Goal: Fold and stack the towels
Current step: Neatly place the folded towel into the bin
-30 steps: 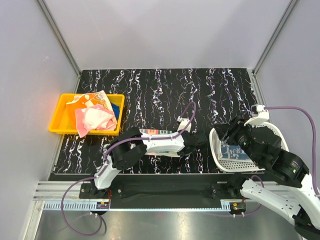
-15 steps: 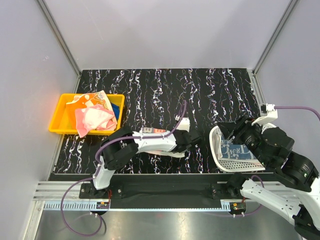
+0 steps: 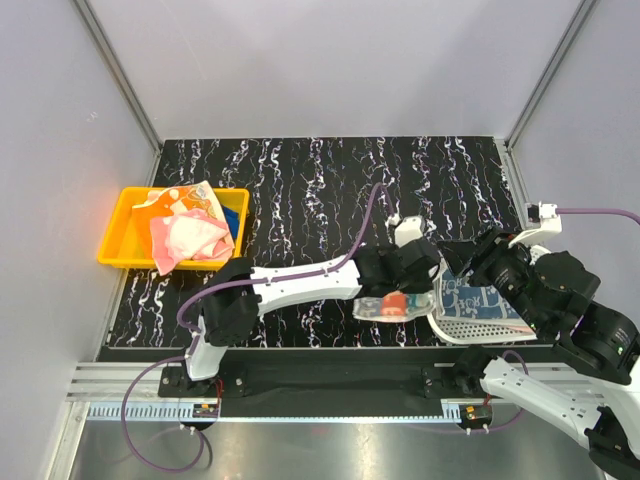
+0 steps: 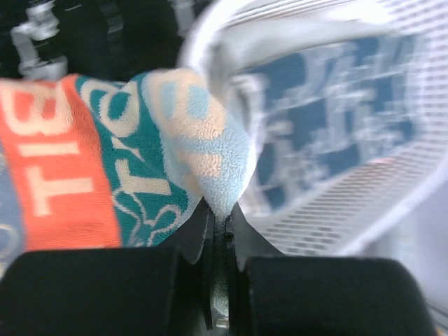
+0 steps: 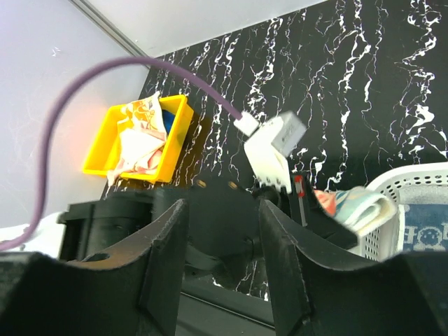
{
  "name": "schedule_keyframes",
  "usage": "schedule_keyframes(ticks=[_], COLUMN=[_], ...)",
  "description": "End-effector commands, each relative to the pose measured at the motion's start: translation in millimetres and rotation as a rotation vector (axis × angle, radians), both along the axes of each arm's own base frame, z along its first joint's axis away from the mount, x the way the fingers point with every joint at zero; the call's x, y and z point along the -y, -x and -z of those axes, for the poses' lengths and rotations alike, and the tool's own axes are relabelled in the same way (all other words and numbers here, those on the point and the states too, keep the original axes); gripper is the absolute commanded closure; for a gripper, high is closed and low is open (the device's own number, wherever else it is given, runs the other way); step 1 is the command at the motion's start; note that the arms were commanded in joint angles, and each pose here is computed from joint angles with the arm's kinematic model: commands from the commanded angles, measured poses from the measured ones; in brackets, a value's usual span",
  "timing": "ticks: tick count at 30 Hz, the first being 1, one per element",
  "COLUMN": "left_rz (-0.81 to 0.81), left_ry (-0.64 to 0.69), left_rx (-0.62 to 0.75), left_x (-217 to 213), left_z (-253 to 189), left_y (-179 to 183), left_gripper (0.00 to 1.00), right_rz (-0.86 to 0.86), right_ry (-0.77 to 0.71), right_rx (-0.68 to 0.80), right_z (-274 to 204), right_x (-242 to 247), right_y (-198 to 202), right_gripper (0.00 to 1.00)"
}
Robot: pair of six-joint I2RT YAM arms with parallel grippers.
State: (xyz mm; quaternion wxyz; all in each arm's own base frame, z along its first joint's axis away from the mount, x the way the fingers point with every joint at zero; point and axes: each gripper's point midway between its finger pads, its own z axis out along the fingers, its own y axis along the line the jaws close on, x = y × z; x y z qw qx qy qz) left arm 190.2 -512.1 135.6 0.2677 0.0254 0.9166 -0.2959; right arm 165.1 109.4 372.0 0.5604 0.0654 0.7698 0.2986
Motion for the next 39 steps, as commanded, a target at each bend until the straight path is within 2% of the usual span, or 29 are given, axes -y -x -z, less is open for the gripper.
schedule_keyframes(ticks=[1, 2, 8, 12, 23, 24, 27, 34, 39], left_rz=[0.051, 0.060, 0.148, 0.210, 0.291, 0.297, 0.320, 0.298, 0.271], left_ry=[0.216, 0.259, 0.348, 0.419, 0.611, 0.606, 0.651, 0.696, 0.704], left_rx=[-0.008, -0.006, -0.051, -0.054, -0.133, -0.142, -0.143, -0.133, -0.153], left_x=[43.6, 53.1, 93.2, 118.4, 160.9, 165.1, 175.3, 189.5, 200.1], left_z=[-60.6, -74.0, -77.1, -95.4, -109.9, -99.8, -111.0, -106.6, -88.6], left_y=[5.9, 6.1, 16.8, 20.1, 35.1, 34.6, 38.9, 31.9, 23.7], left_gripper=[1.00, 1.00, 1.00, 1.00, 1.00, 1.00, 1.00, 1.00, 1.00], right_rz=[-0.008, -0.008, -0.047, -0.066, -0.155, -0.161, -0.207, -0.275, -0.278], right_ry=[-0.035, -0.039, -0.072, -0.090, -0.080, -0.075, -0.067, -0.069, -0.067], right_rx=[0.048, 0.052, 0.133, 0.198, 0.300, 0.305, 0.330, 0.332, 0.315], right_z=[-20.8, -22.6, -42.0, -57.6, -76.0, -76.8, -83.2, -84.1, -77.5], right_x=[3.5, 4.0, 7.7, 16.4, 19.0, 19.1, 17.7, 9.5, 7.3], right_y=[4.1, 4.6, 14.4, 24.7, 44.1, 45.3, 54.0, 62.4, 61.3], right_gripper=[0.48, 0.48, 0.48, 0.48, 0.46, 0.46, 0.46, 0.46, 0.46])
